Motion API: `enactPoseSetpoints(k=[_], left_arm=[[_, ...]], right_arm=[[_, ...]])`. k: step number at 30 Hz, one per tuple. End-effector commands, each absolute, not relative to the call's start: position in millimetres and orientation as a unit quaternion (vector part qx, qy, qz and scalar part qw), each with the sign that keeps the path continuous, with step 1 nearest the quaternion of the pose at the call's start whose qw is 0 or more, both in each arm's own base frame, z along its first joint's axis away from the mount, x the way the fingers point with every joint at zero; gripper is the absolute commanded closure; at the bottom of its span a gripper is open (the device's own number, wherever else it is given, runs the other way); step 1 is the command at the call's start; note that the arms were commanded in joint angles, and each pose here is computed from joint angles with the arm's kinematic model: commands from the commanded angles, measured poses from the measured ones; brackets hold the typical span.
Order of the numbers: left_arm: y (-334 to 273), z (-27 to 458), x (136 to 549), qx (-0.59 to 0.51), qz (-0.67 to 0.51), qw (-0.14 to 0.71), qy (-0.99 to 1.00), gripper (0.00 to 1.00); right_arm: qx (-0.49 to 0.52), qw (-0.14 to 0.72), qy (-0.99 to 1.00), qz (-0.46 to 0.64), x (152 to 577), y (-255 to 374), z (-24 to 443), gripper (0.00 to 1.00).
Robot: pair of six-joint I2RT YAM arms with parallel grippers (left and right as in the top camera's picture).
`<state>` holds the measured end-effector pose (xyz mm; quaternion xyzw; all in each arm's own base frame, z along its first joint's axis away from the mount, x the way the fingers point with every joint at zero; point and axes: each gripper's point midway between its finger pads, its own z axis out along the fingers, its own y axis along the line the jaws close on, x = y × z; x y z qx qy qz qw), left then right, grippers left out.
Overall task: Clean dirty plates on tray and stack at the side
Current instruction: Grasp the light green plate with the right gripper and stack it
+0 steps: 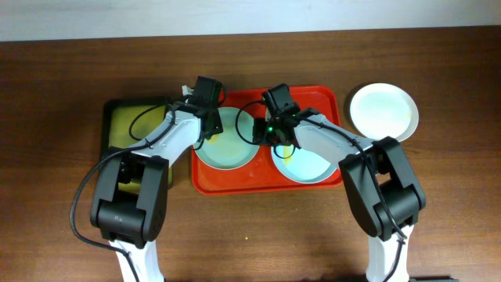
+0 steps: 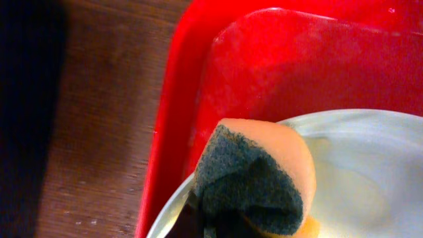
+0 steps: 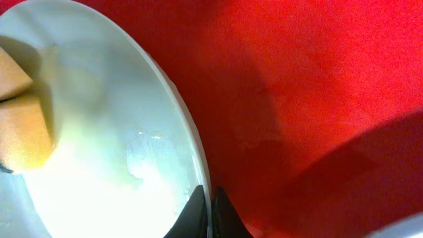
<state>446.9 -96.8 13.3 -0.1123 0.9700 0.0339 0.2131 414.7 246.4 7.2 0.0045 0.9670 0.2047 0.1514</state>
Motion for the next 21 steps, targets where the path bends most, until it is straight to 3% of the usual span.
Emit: enactPoseSetpoints(k=[1,5,8,11,13,16,21], left_arm=[[-33.3,27.6,450.2,-0.140,0.152,0.226,0.952,1.00],[-79.1,82.9,446.9,-0.114,0.049,0.247,0.961,1.00],[-151.6,58.0,417.0,-0.058,-0.100,0.166,0.979,1.00],[-185.0,23.1,392.0,-0.025,-0.128,0.104,0.986,1.00],[-179.0,1.9,387.4,-0.030,-0.109,0.082,0.990,1.00],[-120.0,-2.8,392.1,-0.064,0.010,0.096,0.993,1.00],[-45.2,33.5,407.3,-0.112,0.138,0.150,0.973,1.00]], right_arm=[[0.009,0.144,0.973,0.180,408.3,234.9,-2.1,0.96],[0.010,0.148,0.973,0.176,409.9,233.5,-2.2,0.96],[0.011,0.148,0.973,0.174,410.1,233.1,-2.3,0.96],[0.011,0.148,0.974,0.174,409.9,233.0,-2.4,0.96],[0.011,0.145,0.974,0.173,408.7,232.4,-3.0,0.96],[0.011,0.145,0.974,0.173,408.5,232.3,-3.0,0.96],[0.011,0.145,0.974,0.173,408.5,232.3,-3.0,0.96]])
